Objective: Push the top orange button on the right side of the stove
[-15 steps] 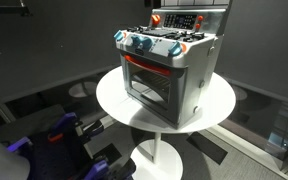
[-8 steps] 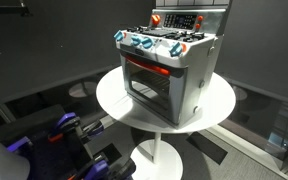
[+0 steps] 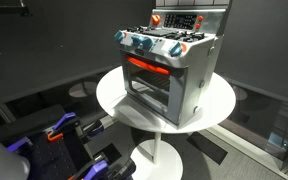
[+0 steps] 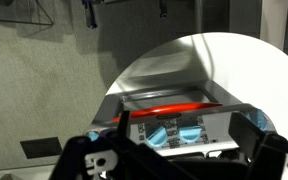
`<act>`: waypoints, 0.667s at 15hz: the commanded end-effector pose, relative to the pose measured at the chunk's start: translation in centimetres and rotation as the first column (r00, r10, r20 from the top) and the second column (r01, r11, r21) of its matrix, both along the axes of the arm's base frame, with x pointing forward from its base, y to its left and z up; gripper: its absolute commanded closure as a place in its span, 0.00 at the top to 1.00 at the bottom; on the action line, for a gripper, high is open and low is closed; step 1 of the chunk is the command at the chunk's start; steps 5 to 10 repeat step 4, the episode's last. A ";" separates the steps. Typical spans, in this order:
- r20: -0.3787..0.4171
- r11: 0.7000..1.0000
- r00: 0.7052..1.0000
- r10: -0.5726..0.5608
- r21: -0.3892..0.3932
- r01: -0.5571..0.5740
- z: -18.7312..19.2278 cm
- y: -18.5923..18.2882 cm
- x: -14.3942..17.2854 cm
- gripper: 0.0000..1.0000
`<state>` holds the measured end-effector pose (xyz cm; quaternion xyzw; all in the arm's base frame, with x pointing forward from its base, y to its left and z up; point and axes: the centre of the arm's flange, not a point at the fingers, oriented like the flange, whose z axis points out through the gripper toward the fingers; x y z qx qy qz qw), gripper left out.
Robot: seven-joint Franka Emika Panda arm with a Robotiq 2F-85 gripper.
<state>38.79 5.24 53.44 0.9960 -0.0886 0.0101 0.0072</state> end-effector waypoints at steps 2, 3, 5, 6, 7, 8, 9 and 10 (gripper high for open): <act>-0.002 1.000 1.000 0.000 0.000 0.000 -0.1 0.0 0.0 1.00; -0.004 1.000 1.000 0.000 0.000 0.000 -0.2 0.0 0.1 1.00; -0.006 1.000 1.000 0.000 0.000 0.000 -0.3 0.0 0.1 1.00; -0.006 1.000 1.000 0.000 0.000 0.000 -0.3 0.0 0.1 1.00; -0.006 1.000 1.000 0.000 0.000 0.000 -0.3 0.0 0.1 1.00; -0.006 1.000 1.000 0.000 0.000 0.000 -0.3 0.0 0.1 1.00; -0.006 1.000 1.000 0.000 0.000 0.000 -0.3 0.0 0.1 1.00; -0.006 1.000 1.000 0.000 0.000 0.000 -0.3 0.0 0.1 1.00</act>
